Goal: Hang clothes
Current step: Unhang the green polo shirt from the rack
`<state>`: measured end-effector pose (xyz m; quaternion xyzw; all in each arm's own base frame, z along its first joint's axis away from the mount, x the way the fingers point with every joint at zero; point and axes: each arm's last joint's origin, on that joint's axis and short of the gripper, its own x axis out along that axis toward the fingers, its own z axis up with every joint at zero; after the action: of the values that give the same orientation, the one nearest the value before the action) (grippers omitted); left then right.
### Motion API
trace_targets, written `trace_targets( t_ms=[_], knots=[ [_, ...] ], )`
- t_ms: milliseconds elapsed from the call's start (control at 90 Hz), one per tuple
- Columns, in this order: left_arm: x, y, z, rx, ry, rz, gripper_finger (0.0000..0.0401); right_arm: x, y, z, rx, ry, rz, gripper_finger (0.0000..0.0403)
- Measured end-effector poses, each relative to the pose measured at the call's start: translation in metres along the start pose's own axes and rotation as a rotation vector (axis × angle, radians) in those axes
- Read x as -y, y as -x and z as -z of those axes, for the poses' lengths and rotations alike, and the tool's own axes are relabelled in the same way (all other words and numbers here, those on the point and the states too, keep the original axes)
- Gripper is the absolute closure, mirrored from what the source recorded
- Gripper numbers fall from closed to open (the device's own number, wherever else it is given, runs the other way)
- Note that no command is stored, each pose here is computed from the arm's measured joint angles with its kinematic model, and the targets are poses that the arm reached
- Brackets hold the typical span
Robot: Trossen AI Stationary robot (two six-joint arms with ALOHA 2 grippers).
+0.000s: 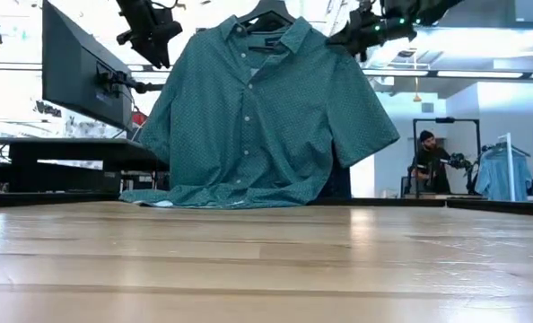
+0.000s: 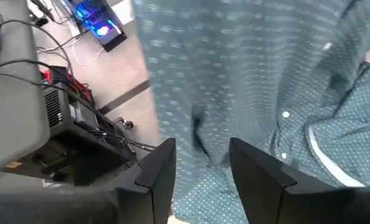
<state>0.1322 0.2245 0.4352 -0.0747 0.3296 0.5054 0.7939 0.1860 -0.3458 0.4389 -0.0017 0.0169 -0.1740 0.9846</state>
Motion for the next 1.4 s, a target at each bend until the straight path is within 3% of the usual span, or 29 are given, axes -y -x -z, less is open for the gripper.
trace_targets(
  t_ms=[267, 556, 733, 967, 1211, 1400],
  knots=[
    [0.008, 0.001, -0.001, 0.005, 0.009, 0.024, 0.0268, -0.013, -0.017, 0.004, -0.003, 0.014, -0.067, 0.0204],
    [0.012, 0.002, -0.001, 0.006, 0.015, 0.037, 0.0268, -0.013, -0.028, 0.008, 0.014, -0.010, -0.040, 0.0308],
    [0.013, 0.002, -0.002, 0.008, 0.010, 0.040, 0.0268, -0.007, -0.012, -0.016, 0.058, 0.058, -0.039, 0.0310],
    [0.013, 0.002, -0.002, 0.010, -0.017, 0.040, 0.0268, -0.023, 0.011, -0.062, 0.094, 0.115, -0.031, 0.0310],
    [0.012, 0.009, -0.003, 0.028, -0.030, 0.039, 0.0268, -0.068, 0.033, -0.097, 0.013, 0.067, -0.057, 0.0311],
    [0.013, 0.061, -0.016, 0.195, -0.039, 0.066, 0.0268, -0.125, 0.061, -0.117, -0.110, 0.150, 0.050, 0.0311]
  ],
)
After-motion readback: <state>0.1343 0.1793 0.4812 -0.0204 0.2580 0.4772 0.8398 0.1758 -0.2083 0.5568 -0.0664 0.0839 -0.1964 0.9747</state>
